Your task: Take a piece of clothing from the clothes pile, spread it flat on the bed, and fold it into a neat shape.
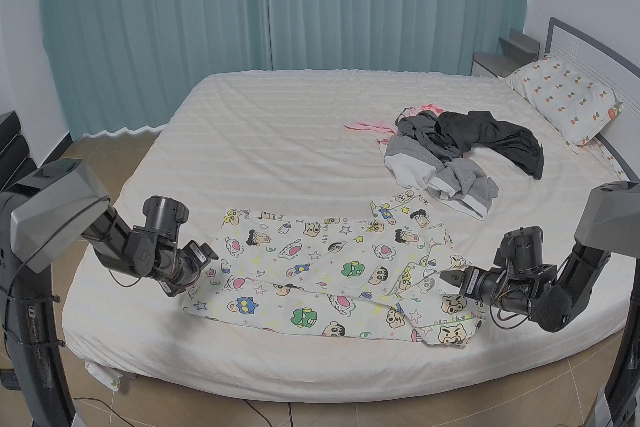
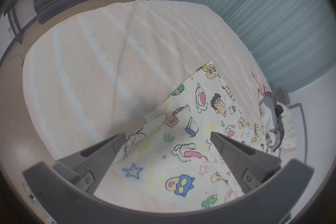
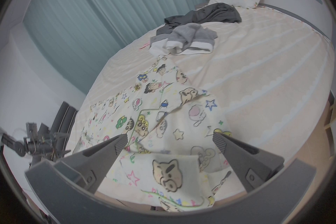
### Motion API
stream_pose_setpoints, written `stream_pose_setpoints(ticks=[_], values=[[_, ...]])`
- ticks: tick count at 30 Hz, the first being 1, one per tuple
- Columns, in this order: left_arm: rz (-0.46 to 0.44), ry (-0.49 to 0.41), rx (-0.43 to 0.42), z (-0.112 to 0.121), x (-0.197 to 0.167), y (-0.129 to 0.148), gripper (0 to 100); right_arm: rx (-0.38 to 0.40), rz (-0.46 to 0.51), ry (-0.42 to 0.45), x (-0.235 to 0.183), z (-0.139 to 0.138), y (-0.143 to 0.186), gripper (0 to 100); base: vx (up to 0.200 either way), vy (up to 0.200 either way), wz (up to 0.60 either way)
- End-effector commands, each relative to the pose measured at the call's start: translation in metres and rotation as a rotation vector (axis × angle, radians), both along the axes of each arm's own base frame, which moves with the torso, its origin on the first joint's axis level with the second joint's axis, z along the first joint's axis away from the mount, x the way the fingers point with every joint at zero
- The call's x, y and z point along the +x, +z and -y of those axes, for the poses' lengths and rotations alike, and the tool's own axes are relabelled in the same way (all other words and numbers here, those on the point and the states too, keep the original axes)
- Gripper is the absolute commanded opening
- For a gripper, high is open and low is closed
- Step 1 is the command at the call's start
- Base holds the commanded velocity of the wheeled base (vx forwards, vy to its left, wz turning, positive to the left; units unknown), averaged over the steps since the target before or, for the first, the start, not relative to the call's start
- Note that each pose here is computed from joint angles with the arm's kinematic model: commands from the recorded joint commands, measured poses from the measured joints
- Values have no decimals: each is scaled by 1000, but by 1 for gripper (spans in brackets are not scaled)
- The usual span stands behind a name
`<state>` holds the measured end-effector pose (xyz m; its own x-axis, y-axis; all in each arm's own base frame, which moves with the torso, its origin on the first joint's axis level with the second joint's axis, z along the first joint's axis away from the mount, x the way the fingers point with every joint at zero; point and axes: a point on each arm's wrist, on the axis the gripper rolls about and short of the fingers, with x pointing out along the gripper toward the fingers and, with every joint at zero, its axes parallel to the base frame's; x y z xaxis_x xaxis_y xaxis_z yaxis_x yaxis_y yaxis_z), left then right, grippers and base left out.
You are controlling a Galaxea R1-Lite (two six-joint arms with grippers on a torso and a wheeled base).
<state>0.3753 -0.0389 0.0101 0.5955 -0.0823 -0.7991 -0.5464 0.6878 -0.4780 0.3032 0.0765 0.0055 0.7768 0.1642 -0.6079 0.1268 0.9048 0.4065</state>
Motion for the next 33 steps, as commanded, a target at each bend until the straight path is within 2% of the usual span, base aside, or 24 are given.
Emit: stream_pose_setpoints(ticks=[1, 4, 7, 10, 15, 17, 23, 26, 33], values=[[28, 40, -80, -24, -22, 24, 100, 16, 5, -77, 6, 20, 1, 100, 0, 0, 0], [49, 33, -214, -34, -36, 32, 100, 60, 23, -115, 1, 24, 13, 100, 0, 0, 0], [69, -6, -294, -42, -48, 29, 100, 84, 27, -103, -14, 20, 24, 100, 0, 0, 0], [96, -43, -348, -45, -54, 23, 100, 82, -18, -78, -26, 15, 18, 100, 0, 0, 0], [139, -72, -371, -46, -61, 21, 100, 154, -91, -77, -29, 13, 6, 100, 0, 0, 0], [162, -91, -384, -45, -64, 19, 100, 204, -131, -45, -29, 12, -1, 100, 0, 0, 0], [214, -106, -382, -46, -71, 15, 100, 210, -158, -9, -25, 11, -15, 100, 0, 0, 0], [249, -113, -377, -45, -74, 10, 100, 231, -165, 39, -23, 10, -22, 100, 0, 0, 0], [255, -116, -377, -45, -75, 9, 100, 247, -137, 49, -29, 11, -12, 100, 0, 0, 0]])
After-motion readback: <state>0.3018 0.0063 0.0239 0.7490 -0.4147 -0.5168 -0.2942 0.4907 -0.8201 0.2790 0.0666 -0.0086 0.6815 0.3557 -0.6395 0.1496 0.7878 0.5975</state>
